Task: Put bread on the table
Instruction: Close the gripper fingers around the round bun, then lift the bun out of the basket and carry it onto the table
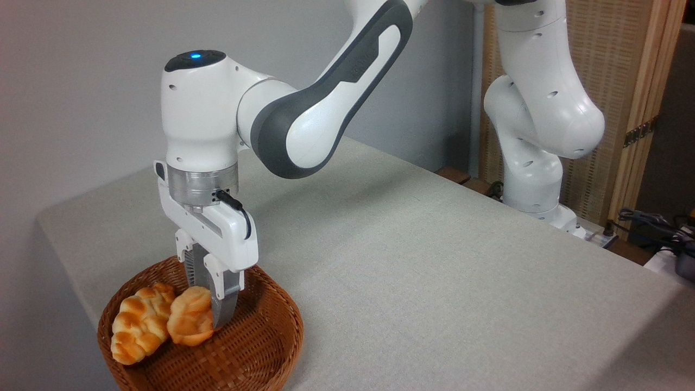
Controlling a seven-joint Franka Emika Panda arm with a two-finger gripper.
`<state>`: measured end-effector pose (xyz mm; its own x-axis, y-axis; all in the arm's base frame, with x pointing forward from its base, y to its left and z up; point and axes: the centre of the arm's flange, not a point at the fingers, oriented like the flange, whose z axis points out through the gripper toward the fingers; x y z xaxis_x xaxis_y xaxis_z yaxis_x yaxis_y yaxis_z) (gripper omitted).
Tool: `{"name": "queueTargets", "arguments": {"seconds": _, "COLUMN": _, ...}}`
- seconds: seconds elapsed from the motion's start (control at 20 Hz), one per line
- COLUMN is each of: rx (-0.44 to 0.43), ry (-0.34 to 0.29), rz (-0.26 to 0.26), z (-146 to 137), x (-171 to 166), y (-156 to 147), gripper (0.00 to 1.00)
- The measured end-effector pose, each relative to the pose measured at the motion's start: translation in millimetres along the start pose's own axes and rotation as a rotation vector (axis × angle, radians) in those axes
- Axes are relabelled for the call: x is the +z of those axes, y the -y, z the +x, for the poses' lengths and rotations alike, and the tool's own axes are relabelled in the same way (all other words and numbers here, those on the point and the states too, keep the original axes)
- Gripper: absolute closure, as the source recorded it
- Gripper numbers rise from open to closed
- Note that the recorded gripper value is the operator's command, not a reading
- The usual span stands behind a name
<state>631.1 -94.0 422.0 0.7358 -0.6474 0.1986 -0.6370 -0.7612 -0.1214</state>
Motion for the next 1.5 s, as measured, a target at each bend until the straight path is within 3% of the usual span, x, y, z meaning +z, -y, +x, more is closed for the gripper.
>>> {"name": "queueTargets", "arguments": {"seconds": 0.45, "rx": 0.001, "ry": -0.013, "rz": 0.007, "z": 2, "x": -8, "y": 1, "gripper": 0.79}}
{"name": "queueTargets", "arguments": {"seconds": 0.8, "rx": -0.001, "ry": -0.037, "rz": 0.011, "z": -1, "x": -52, "y": 0, "gripper": 0.75}}
{"name": "queueTargets", "arguments": {"seconds": 1.05, "rx": 0.000, "ry": 0.029, "rz": -0.046, "z": -19, "x": -95, "y": -11, "gripper": 0.74}}
{"name": "queueTargets", "arguments": {"seconds": 1.3, "rx": -0.002, "ry": 0.102, "rz": -0.106, "z": -47, "x": -110, "y": -27, "gripper": 0.73}}
{"name": "queueTargets", "arguments": {"seconds": 1.45, "rx": -0.002, "ry": 0.156, "rz": -0.149, "z": -67, "x": -110, "y": -39, "gripper": 0.63}}
{"name": "queueTargets", "arguments": {"seconds": 1.5, "rx": -0.001, "ry": 0.179, "rz": -0.165, "z": -74, "x": -105, "y": -43, "gripper": 0.52}}
